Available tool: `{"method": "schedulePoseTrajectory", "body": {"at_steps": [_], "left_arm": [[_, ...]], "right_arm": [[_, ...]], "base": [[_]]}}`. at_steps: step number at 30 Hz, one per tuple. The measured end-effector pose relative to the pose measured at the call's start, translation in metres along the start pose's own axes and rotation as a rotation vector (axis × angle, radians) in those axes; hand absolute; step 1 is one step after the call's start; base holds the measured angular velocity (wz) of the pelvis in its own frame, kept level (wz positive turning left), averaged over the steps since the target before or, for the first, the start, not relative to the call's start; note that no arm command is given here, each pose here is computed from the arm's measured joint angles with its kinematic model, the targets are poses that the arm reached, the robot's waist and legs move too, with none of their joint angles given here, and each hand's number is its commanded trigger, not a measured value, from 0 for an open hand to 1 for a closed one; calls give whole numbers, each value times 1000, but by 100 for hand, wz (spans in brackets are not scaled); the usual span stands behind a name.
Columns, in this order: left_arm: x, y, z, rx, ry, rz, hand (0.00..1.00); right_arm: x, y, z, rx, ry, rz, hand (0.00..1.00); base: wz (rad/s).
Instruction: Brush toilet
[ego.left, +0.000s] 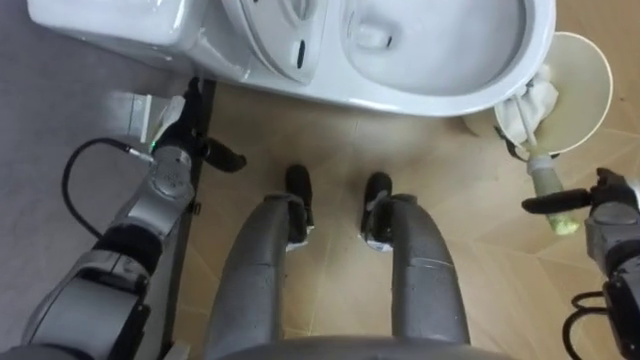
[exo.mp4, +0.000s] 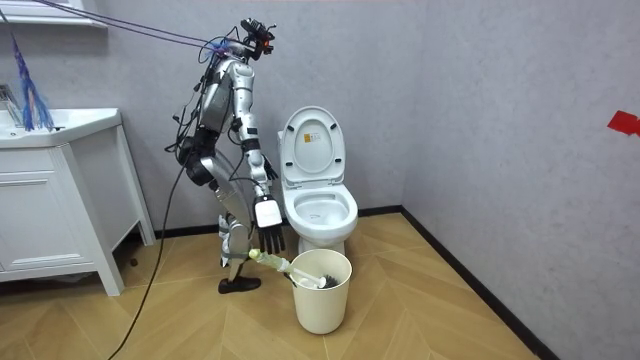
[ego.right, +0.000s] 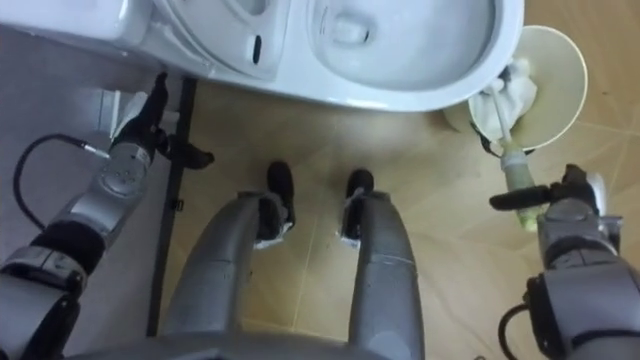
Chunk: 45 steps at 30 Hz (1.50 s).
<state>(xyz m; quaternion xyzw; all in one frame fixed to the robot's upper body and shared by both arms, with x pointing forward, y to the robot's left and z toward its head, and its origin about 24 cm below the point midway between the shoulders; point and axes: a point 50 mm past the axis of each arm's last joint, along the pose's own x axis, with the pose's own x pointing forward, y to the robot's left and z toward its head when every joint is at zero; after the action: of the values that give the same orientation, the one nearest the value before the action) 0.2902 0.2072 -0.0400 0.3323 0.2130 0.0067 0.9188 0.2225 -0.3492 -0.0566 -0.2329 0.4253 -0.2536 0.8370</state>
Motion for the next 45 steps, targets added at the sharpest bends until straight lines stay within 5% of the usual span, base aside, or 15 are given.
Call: {"method": "schedulePoseTrajectory", "body": {"at_steps": [31,32,34,45], "left_arm": [[0,1,47,27,-202,45,0],[-1,0,48,23,-205,44,0],[-1,0,49,-3,-206,40,0],[-1,-1,49,-1,-204,-4,0]], "right_arm": [[4,-26,22,-178,-100,-26,0],[4,-26,21,-179,-96,-27,20],[4,-26,20,-181,-93,-27,100],[4,-29,0,-202,-12,19,100]], "base": [[4],[0],[0],[1]]}}
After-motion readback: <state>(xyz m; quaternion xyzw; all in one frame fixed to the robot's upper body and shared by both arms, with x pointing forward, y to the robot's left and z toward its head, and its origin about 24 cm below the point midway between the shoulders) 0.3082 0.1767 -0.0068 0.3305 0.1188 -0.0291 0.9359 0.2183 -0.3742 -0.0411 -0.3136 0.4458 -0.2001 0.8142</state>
